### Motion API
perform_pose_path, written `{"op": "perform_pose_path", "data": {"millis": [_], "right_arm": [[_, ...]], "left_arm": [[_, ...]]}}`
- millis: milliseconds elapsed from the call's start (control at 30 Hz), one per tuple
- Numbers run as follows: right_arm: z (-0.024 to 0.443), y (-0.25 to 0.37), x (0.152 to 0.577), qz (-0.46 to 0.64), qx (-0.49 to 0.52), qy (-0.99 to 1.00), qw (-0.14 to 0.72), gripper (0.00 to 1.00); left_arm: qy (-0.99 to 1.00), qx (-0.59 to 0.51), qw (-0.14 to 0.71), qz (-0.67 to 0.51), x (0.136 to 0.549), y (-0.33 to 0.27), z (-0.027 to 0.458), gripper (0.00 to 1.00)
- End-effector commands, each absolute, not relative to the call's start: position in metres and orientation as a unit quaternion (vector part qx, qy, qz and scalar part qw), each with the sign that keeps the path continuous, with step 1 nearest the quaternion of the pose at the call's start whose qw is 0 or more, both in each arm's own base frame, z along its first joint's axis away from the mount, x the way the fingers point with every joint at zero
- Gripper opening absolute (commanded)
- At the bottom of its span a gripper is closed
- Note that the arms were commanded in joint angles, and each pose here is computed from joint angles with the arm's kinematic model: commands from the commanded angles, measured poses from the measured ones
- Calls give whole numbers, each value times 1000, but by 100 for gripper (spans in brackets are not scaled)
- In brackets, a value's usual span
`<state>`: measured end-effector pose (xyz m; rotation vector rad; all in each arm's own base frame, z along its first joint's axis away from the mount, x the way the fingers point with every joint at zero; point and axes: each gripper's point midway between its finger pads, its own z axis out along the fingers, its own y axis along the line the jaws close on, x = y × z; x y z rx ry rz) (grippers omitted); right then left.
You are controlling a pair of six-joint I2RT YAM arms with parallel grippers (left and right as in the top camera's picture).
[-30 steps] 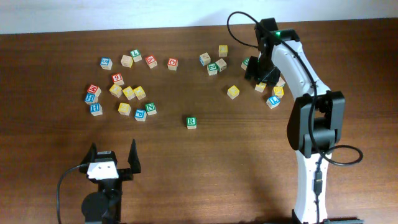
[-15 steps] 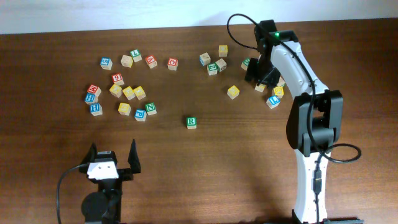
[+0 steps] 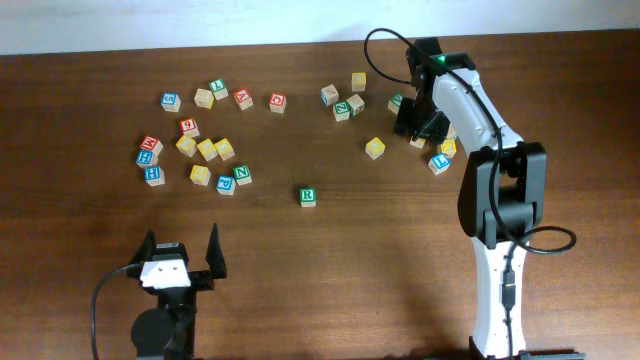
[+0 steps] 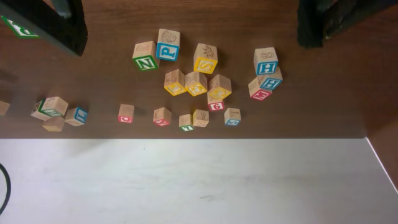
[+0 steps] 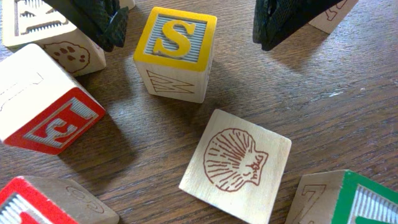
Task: Spell out RSS
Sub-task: 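Lower right gripper and grasp the yellow S block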
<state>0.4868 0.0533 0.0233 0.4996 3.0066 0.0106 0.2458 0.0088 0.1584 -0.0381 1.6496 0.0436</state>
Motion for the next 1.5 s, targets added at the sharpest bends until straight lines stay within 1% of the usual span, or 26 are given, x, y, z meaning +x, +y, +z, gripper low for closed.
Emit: {"op": "perform_pose_path", "data": {"millis": [0,100,200,400,567,633,900,1167,1333,1467], "right_arm": [[17,41,485,-7,172,984,41,58],[17,41,485,-7,172,984,41,57],[15,44,487,-1,177,983,44,53],[4,47,489,7,177,984,37,52],[4,46,489,6,177,983,38,43],[4,46,490,7,177,983,40,41],[4,47,491,8,176,983,42,28],[11,47,490,8,176,983,42,26],[31,48,491,15,172,984,53,26],[50,58,487,46,156,985,53,27]], "left_arm": [[734,-6,679,19,246,6,156,99],[734,-6,679,19,246,6,156,99],[734,-6,679,19,246,6,156,99],[734,-6,679,19,246,6,156,99],[734,-6,679,19,246,6,157,99],[734,-6,679,19,246,6,156,99],[734,-6,679,19,246,6,156,99],[734,-6,679,19,246,6,156,99],[734,-6,679,19,246,6,156,99],[734,-6,679,19,246,6,156,99]]}}
